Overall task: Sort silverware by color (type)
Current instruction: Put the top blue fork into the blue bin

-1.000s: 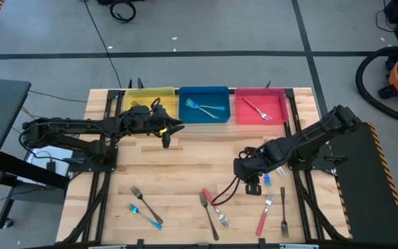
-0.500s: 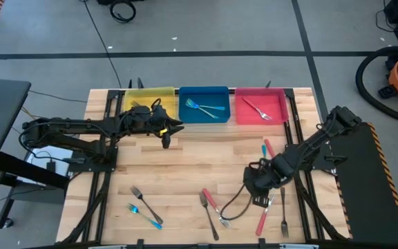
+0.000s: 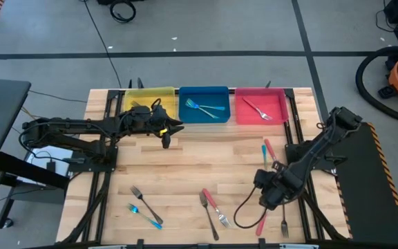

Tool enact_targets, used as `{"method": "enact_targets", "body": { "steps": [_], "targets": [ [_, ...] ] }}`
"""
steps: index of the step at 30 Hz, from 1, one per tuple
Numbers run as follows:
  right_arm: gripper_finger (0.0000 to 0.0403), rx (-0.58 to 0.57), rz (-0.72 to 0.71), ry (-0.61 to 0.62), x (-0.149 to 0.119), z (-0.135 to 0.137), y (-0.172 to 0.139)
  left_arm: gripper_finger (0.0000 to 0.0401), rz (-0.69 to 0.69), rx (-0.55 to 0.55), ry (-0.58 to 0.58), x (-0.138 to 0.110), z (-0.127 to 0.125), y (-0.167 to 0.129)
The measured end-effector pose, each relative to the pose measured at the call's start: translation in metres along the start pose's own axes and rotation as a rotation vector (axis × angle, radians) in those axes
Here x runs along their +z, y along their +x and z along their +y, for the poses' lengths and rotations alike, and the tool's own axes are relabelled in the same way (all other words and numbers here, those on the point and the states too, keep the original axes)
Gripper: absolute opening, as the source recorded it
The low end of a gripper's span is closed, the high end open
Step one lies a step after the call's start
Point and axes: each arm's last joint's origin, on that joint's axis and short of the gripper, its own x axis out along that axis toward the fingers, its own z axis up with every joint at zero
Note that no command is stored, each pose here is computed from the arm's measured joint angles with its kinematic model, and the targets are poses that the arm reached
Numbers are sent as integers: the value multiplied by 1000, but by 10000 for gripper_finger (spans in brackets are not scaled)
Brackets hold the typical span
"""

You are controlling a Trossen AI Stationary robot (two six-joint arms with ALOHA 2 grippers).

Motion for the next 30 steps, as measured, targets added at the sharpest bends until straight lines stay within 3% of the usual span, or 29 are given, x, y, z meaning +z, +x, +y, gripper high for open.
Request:
{"method": "enact_targets", "body": {
  "steps": [8,17,22,30],
  "targets": [
    [151,-24,-20,-72,-11,-2,11,103,0,0,-7,0,0,0],
    [151,-205,-43,-388,-23,12,44,103,2,1,-26,0,0,0],
    [151,-252,-63,-407,-24,15,51,103,7,2,-27,-1,0,0],
    [151,-235,-50,-357,-28,17,49,103,12,3,-27,-1,0,0]
  ]
}}
